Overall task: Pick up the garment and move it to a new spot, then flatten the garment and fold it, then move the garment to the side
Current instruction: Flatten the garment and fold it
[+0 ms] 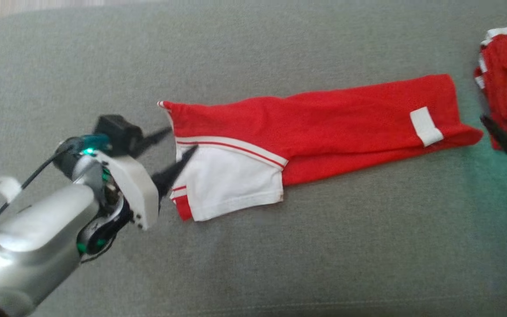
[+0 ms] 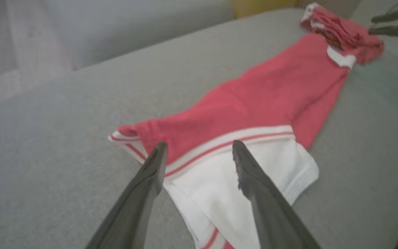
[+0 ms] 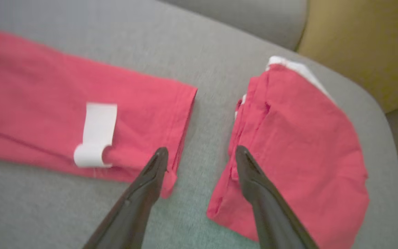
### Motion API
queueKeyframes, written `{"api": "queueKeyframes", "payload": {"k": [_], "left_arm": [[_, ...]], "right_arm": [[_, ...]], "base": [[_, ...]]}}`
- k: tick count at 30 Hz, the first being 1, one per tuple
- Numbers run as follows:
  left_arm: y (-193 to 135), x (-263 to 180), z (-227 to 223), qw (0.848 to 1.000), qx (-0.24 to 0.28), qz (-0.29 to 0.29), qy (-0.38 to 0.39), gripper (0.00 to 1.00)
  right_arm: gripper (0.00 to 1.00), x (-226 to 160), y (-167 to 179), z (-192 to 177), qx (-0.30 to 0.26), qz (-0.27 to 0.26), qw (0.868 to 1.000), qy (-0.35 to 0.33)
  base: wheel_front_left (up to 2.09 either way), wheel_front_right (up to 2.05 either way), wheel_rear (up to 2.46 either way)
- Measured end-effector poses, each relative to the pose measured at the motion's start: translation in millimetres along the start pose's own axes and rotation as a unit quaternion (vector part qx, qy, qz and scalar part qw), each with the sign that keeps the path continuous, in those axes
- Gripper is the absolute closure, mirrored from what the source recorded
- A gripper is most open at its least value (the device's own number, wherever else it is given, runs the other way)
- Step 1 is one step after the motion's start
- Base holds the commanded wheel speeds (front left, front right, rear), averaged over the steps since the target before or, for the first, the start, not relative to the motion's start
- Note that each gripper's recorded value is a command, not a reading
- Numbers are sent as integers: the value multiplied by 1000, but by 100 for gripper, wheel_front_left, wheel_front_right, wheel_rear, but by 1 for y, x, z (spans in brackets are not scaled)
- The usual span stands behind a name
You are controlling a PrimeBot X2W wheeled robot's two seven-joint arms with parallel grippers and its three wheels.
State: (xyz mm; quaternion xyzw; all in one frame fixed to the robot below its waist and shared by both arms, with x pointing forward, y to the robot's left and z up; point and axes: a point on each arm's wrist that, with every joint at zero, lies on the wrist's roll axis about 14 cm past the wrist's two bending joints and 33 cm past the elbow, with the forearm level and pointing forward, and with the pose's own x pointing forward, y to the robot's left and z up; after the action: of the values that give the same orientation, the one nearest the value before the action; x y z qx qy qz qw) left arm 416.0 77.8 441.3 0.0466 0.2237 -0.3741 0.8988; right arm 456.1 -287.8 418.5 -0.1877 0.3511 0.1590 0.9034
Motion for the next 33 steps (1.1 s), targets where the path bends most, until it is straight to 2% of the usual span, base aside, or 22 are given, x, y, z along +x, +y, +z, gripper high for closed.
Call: {"api": "queueKeyframes", "payload": {"k": [3,4,6,7,11,13,16,19,22,25,29,33], "left_arm": [[12,3,27,995,-18,56,-80,0],[16,3,41,988,-27,88,-122,0],[22,0,55,980,-37,118,-153,0],[32,-6,80,967,-42,157,-196,0],[38,-32,133,928,-66,200,-306,0],[38,-40,129,916,-87,217,-324,0],[36,-48,102,909,-118,237,-321,0],[33,-54,82,904,-142,248,-318,0],[30,-58,74,901,-149,248,-324,0],[23,-57,63,903,-158,239,-321,0],[21,-55,49,905,-164,242,-309,0],[24,-51,40,908,-164,243,-299,0]], "right_arm": [[0,-9,-6,27,46,-15,996,-68],[0,-17,-11,49,85,-26,988,-124],[0,-27,-13,72,115,-32,976,-185],[0,-37,-15,94,144,-39,959,-243],[0,-50,-10,115,175,-39,936,-303],[0,-55,-4,123,192,-37,925,-327],[0,-68,7,144,218,-31,898,-381],[0,-73,26,143,230,-28,884,-407],[0,-66,50,117,257,-32,880,-397],[0,-57,82,89,263,-28,890,-371],[0,-52,98,75,274,-30,892,-358],[0,-47,100,76,269,-37,894,-357]], "base": [[0,0,0],[0,0,0],[0,0,0],[0,0,0],[0,0,0],[0,0,0],[0,0,0],[0,0,0],[0,0,0],[0,0,0],[0,0,0],[0,0,0]]}}
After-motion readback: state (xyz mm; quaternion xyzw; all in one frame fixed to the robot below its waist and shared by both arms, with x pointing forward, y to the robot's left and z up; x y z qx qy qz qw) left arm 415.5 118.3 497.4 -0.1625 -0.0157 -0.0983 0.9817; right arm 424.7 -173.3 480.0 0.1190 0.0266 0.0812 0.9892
